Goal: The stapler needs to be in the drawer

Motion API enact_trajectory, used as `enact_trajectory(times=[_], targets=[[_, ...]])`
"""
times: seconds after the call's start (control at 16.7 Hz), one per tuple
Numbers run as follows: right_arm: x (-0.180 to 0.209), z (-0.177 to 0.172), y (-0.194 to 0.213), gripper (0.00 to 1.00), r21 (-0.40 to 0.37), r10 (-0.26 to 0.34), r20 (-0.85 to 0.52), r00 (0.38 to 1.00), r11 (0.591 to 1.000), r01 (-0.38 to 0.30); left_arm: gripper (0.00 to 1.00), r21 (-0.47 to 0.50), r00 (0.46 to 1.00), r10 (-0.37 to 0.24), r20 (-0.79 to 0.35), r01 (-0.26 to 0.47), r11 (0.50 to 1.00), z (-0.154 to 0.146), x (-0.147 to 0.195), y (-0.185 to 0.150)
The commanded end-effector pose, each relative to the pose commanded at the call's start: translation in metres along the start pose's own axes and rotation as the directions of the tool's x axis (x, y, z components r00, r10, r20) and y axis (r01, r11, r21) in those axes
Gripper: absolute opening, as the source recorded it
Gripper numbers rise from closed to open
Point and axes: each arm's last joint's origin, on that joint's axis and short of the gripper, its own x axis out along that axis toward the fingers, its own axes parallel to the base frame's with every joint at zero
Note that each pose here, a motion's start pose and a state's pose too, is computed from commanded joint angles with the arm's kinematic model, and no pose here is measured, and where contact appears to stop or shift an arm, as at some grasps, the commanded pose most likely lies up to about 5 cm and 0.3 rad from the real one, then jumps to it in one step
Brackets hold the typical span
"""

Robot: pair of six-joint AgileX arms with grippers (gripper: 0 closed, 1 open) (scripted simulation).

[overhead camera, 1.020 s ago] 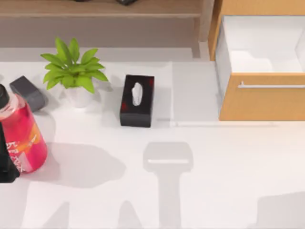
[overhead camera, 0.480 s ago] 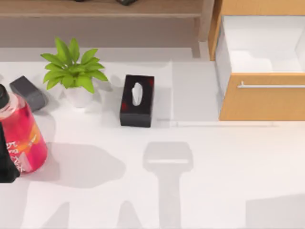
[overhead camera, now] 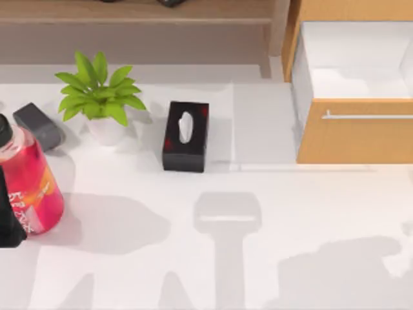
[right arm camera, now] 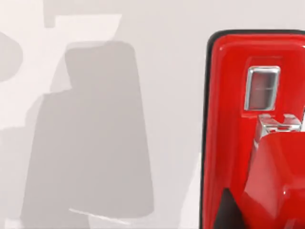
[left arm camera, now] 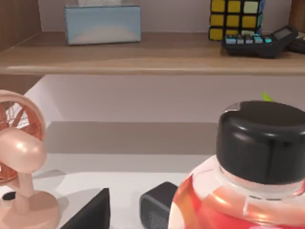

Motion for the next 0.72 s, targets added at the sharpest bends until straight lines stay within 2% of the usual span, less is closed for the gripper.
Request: enact_trajectory(times=[0.36, 0.72], targets=[[-0.046, 0.067, -0.004, 0.00, 0.012, -0.027, 0.151, 0.988, 1.000, 0.025, 1.00, 0.000, 1.000, 0.000, 0.000, 0.000, 1.000, 0.000, 0.000, 0.000], [-0.079, 0.142, 0.004, 0.00, 0.022, -0.012, 0.251, 0.968, 1.000, 0.006, 1.00, 0.000, 1.000, 0.000, 0.000, 0.000, 1.000, 0.000, 0.000, 0.000]])
